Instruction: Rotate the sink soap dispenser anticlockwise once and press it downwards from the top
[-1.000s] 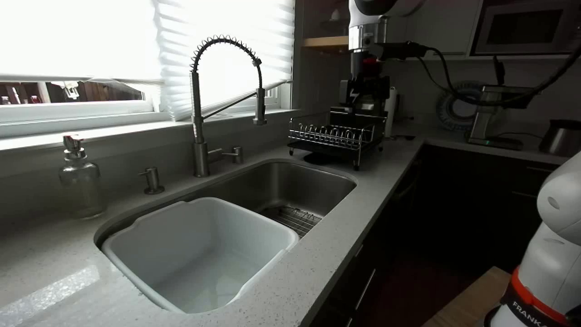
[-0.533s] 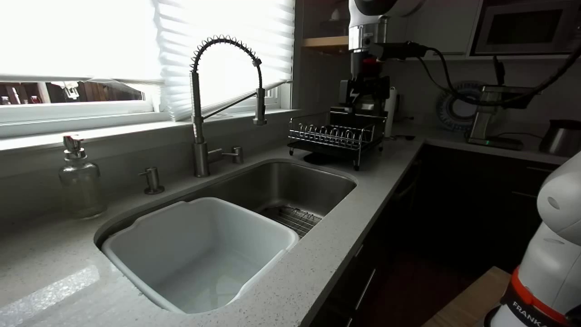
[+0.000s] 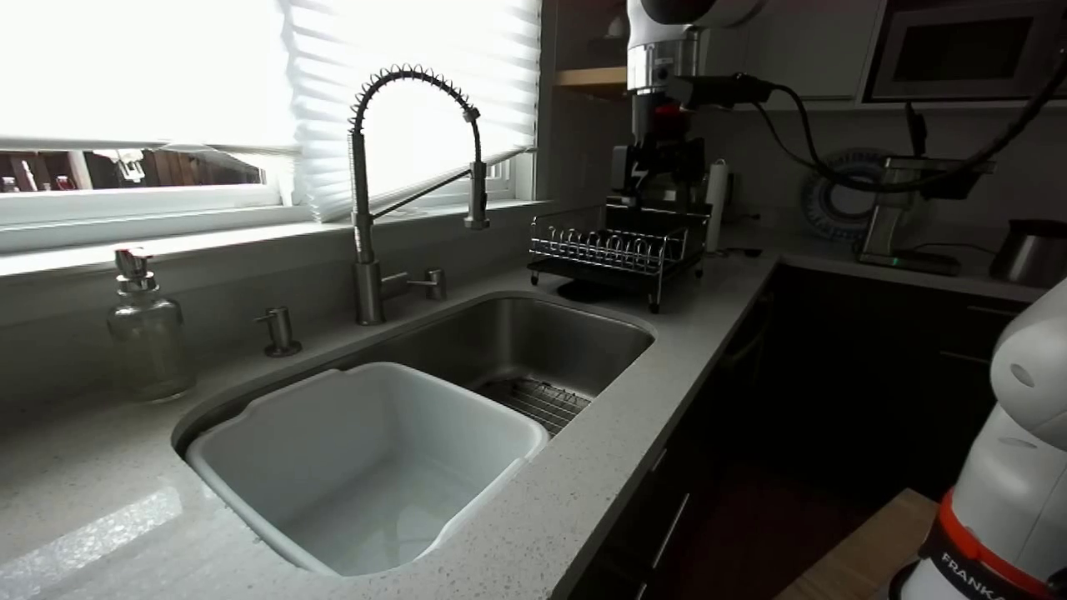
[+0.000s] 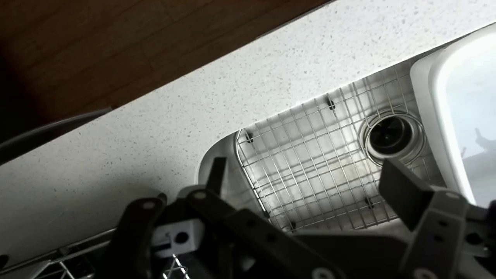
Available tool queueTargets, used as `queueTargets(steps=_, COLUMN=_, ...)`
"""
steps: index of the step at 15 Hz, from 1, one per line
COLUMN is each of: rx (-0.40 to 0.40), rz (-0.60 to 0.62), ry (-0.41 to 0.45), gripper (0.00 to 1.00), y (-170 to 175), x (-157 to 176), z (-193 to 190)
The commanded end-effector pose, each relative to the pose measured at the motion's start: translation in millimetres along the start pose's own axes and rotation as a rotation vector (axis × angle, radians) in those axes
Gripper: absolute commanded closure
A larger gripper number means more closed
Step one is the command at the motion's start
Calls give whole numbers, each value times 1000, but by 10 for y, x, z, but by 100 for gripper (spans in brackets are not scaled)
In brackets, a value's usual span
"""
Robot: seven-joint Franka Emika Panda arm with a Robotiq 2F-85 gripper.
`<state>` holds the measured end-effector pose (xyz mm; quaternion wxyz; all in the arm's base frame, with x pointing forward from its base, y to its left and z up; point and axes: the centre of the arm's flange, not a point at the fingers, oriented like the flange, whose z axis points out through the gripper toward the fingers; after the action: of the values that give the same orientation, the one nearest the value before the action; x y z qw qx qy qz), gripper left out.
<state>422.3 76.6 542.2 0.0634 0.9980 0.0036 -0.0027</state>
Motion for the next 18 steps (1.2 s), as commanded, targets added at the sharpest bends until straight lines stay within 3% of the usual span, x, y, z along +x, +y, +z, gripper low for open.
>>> queueTargets(steps=1, rx=-19, rz=-20, ry=-55, gripper=0, y=-663, x=185, z=-171)
queueTargets(steps=7, rx=21, rz=116, ry=-93, gripper=0, y=-1749, x=273, z=-459)
queueTargets(steps=8, rx=69, rz=113, ry=-92, gripper=0, y=-1919, x=306, z=-511)
queueTargets(steps=9, rx=89, rz=164, ry=-62, gripper=0, y=-2074, x=341, z=-535)
queueTargets(steps=12, rx=126, rz=245, ry=-81, gripper=0, y=-2479, x=508, z=-569)
queueTargets(steps=13, rx=100, rz=194, ry=-53, gripper=0, y=-2192, x=266, z=-529)
queueTargets(steps=18, rx=119, rz=228, ry=-79, gripper=0, y=-2392, x=444, z=-466)
